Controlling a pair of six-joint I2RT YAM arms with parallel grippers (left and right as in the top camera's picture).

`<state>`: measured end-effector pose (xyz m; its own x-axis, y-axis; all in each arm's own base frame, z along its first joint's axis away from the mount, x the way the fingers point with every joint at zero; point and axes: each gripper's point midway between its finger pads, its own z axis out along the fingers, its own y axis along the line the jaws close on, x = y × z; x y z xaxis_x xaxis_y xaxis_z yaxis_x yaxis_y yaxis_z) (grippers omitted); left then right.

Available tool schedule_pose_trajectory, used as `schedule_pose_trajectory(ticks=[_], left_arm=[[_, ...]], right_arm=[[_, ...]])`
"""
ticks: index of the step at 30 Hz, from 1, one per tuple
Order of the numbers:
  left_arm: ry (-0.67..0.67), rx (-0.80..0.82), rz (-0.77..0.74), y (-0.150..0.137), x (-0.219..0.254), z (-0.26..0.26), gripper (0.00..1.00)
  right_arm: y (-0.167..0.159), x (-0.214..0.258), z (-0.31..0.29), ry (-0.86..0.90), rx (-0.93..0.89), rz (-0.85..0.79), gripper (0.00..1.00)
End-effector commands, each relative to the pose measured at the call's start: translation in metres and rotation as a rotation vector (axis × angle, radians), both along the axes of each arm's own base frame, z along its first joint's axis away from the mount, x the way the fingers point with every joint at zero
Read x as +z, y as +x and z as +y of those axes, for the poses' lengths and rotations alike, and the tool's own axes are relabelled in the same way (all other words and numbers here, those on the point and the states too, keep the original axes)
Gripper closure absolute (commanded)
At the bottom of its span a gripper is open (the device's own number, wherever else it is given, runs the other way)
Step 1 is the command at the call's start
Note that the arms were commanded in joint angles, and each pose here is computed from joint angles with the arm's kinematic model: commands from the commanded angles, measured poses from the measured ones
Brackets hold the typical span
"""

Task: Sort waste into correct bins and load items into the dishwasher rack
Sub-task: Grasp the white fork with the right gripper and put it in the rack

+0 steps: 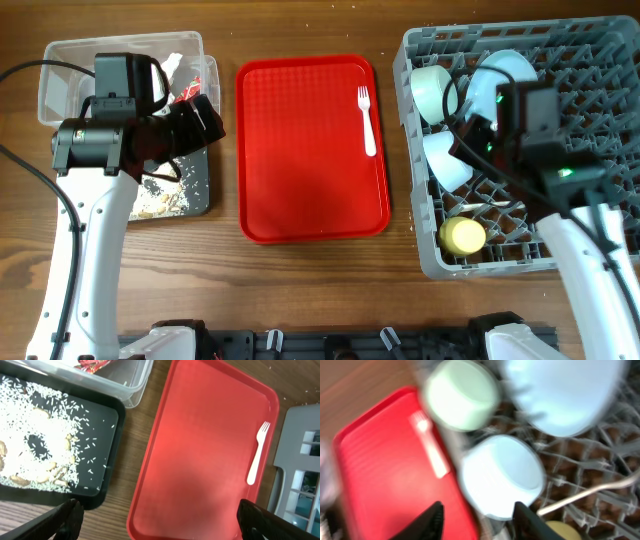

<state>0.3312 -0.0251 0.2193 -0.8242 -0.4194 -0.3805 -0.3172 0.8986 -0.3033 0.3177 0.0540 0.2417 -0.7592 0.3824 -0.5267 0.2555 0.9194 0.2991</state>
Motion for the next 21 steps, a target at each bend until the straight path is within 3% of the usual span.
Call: schedule_pose_trajectory(ticks=[1, 5, 7, 13, 19, 21], left_arm=[[0.009, -0.001, -0.008, 0.002, 0.002, 0.002, 0.0], [0.009, -0.001, -0.008, 0.002, 0.002, 0.002, 0.0], [0.009, -0.001, -0.008, 0.002, 0.002, 0.002, 0.0], [0.009, -0.001, -0.008, 0.002, 0.002, 0.002, 0.0], [0.009, -0.001, -0.008, 0.002, 0.002, 0.002, 0.0], [0.009, -0.001, -0.008, 0.002, 0.002, 0.002, 0.0]], right_arm=[[0.019, 0.018, 0.066, -0.039, 0.356, 0.019, 0.56], [0.083, -0.046, 0.144, -0.136, 0.484, 0.157, 0.49], [0.109, -0.11, 0.156, -0.184, 0.513, 0.244, 0.47], [0.119, -0.221, 0.142, -0.332, 0.519, 0.42, 0.43], [0.128, -0.251, 0.136, -0.385, 0.497, 0.428, 0.43], [0.118, -0.262, 0.144, -0.331, 0.528, 0.471, 0.71]])
